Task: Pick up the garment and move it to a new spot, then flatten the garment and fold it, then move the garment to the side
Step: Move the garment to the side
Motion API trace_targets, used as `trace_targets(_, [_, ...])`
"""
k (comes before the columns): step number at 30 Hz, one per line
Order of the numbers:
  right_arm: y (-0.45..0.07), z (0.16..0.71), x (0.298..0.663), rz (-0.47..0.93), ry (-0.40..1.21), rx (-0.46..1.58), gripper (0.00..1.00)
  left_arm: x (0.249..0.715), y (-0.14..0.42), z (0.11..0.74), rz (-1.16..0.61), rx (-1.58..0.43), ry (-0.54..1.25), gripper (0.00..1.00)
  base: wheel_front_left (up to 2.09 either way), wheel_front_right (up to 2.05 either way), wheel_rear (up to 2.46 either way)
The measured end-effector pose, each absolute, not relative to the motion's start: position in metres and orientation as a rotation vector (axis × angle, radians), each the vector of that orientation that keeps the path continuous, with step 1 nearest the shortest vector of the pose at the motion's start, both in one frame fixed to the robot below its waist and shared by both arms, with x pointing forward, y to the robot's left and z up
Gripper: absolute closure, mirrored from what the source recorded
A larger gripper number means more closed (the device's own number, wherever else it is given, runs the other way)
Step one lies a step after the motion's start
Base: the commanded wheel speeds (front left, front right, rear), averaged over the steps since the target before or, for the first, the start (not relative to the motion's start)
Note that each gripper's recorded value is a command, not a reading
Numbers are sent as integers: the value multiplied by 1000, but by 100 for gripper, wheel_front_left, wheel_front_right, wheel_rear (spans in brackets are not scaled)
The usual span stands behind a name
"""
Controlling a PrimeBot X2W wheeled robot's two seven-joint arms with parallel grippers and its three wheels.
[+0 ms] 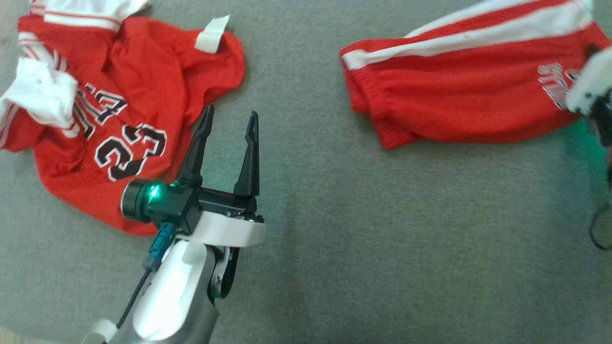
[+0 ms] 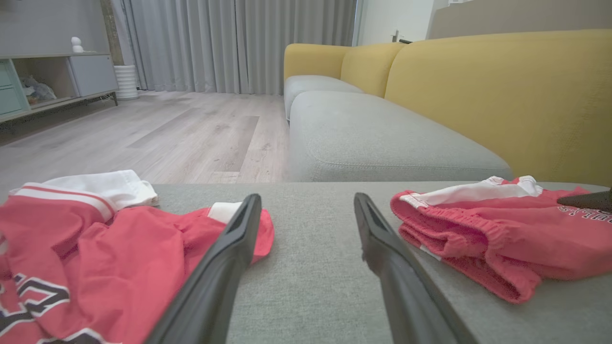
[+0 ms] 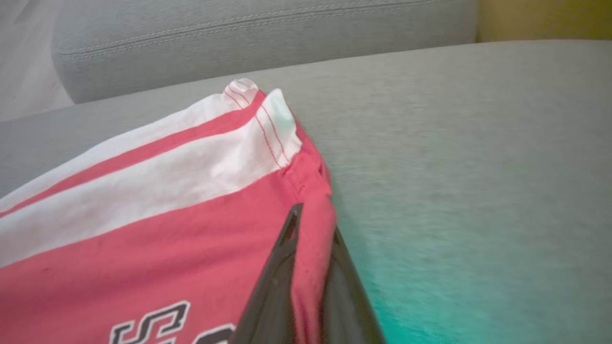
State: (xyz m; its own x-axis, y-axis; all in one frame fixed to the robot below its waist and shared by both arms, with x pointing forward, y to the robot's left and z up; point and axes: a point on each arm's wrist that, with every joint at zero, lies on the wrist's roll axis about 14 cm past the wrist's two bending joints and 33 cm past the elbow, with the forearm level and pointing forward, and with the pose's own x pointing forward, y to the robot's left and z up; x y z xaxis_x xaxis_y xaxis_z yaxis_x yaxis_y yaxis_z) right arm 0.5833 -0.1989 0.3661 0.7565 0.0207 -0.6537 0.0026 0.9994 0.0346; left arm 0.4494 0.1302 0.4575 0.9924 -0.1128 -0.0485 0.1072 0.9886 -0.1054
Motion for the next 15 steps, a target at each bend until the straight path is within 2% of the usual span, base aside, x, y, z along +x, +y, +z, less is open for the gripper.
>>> trace_targets(10, [-306,393,534,-222,667,68,100,440,114,473,-150,-115,19,0,0,0,0])
trace_targets(15, [-317,401,524,-261,614,105,100,435,111,476,-165,-117,15,0,0,0,0])
